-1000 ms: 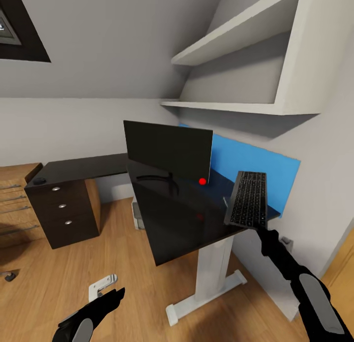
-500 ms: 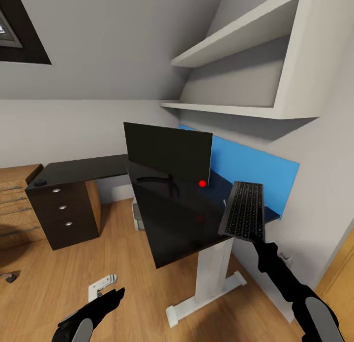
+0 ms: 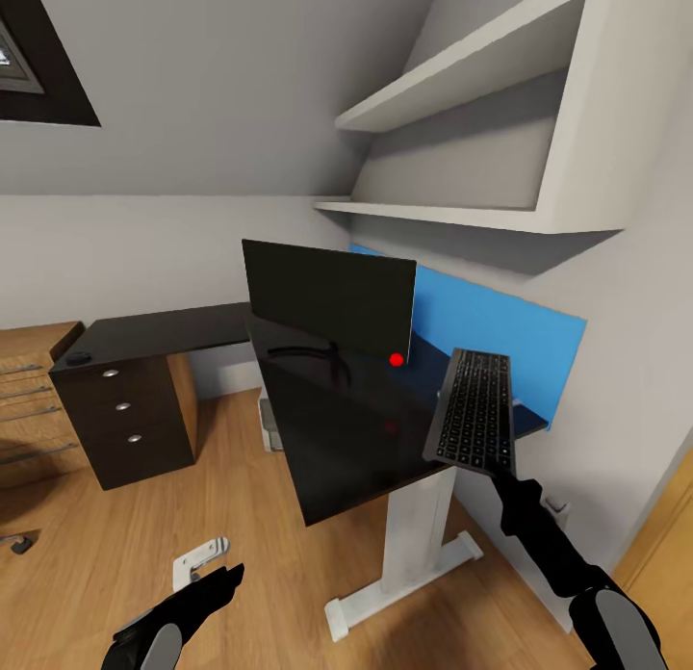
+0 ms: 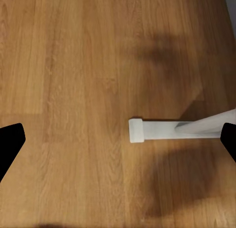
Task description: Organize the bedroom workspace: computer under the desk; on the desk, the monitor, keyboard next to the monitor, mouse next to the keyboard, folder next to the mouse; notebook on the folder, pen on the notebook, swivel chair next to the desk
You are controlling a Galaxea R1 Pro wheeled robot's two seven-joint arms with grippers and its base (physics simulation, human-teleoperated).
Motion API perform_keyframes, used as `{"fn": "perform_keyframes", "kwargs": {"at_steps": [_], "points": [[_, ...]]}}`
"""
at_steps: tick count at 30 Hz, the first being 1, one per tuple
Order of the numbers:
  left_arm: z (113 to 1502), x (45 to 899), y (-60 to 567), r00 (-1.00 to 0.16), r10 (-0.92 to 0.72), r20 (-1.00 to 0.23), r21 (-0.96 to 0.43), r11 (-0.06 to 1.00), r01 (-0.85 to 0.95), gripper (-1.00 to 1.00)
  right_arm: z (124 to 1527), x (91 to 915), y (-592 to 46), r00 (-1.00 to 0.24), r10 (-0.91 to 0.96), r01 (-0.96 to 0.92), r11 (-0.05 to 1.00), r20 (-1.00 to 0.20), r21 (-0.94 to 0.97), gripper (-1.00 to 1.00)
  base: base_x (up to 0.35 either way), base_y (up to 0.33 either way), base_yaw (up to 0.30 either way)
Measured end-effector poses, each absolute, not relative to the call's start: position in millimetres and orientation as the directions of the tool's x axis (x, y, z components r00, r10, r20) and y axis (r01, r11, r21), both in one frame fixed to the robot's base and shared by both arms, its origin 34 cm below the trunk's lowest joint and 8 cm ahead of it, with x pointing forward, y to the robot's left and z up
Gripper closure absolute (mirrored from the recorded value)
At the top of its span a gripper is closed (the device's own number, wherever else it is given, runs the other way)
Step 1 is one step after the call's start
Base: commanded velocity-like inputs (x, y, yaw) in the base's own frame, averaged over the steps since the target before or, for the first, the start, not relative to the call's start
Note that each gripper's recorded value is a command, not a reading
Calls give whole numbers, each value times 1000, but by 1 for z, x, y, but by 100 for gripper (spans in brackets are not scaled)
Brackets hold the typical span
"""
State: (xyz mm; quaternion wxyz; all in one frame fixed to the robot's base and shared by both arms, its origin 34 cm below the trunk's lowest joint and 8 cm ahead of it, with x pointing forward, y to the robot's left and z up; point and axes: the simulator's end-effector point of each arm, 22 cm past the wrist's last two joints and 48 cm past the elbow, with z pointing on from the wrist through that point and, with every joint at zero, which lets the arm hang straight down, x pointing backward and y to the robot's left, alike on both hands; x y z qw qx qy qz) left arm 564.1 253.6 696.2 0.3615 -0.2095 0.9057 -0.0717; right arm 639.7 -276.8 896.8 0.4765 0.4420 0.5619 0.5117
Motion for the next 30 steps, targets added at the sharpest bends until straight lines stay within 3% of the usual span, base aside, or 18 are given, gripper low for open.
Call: {"fn": "perform_keyframes", "kwargs": {"at_steps": [8, 20, 30], "points": [[697, 565, 254, -649, -432, -627, -282, 902, -328, -100, 896, 640, -278, -149, 985, 12, 85, -83, 996, 100, -101, 126, -53], [698, 565, 254, -647, -432, -628, -283, 902, -328, -100, 893, 640, -279, -143, 986, 23, 88, -84, 996, 100, -98, 314, -81], [696, 564, 254, -650, -432, -625, -281, 902, -329, -100, 888, 640, -280, -143, 986, 37, 89, -83, 995, 100, -7, 322, -207]]}}
